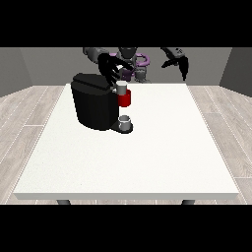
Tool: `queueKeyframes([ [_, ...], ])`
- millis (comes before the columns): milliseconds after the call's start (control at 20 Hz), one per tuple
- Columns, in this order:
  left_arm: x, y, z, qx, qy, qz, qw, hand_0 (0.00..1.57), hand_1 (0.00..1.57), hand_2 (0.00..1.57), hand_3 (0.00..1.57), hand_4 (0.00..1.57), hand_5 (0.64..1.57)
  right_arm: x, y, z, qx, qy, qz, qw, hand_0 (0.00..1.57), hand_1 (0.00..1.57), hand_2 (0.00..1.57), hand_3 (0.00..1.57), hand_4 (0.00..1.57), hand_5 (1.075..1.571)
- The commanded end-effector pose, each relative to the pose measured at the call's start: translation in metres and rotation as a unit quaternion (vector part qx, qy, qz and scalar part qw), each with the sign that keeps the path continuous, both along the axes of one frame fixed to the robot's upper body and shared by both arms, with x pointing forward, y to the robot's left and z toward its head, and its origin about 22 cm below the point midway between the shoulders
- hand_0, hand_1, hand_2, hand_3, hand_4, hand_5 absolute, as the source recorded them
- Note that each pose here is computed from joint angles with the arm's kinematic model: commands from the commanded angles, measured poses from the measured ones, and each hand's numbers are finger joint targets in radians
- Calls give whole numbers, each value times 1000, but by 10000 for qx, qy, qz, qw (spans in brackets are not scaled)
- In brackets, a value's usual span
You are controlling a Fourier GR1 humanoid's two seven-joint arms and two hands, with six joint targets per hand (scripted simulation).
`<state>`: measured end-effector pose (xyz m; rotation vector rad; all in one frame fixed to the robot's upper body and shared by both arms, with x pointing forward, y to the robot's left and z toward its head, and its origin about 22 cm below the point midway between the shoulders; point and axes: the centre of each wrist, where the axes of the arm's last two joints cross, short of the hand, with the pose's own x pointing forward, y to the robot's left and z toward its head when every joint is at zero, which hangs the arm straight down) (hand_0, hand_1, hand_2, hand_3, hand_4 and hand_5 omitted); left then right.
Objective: Insert the coffee pod into the coffee machine and close the lid
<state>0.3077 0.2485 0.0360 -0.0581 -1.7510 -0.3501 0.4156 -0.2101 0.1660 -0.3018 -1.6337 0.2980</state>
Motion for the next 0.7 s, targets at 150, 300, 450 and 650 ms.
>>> queueKeyframes([
  [150,11,-21,17,2,-309,-329,9990,0,0,0,0,429,1571,1,45,57,-100,-937,662,9933,0,0,0,0,241,1571],
  [300,16,-19,17,-59,-375,-425,9984,0,0,0,0,429,1571,-4,48,76,-139,-954,703,9929,0,0,0,0,127,1571],
  [450,19,-29,28,32,-376,-609,9974,0,0,0,0,368,1571,-6,39,76,-293,-878,508,9944,0,0,0,0,87,1571],
  [650,26,-29,34,-42,-521,-728,9960,0,0,0,0,418,1571,-18,31,106,-296,-1201,288,9919,0,0,0,0,0,1571],
])
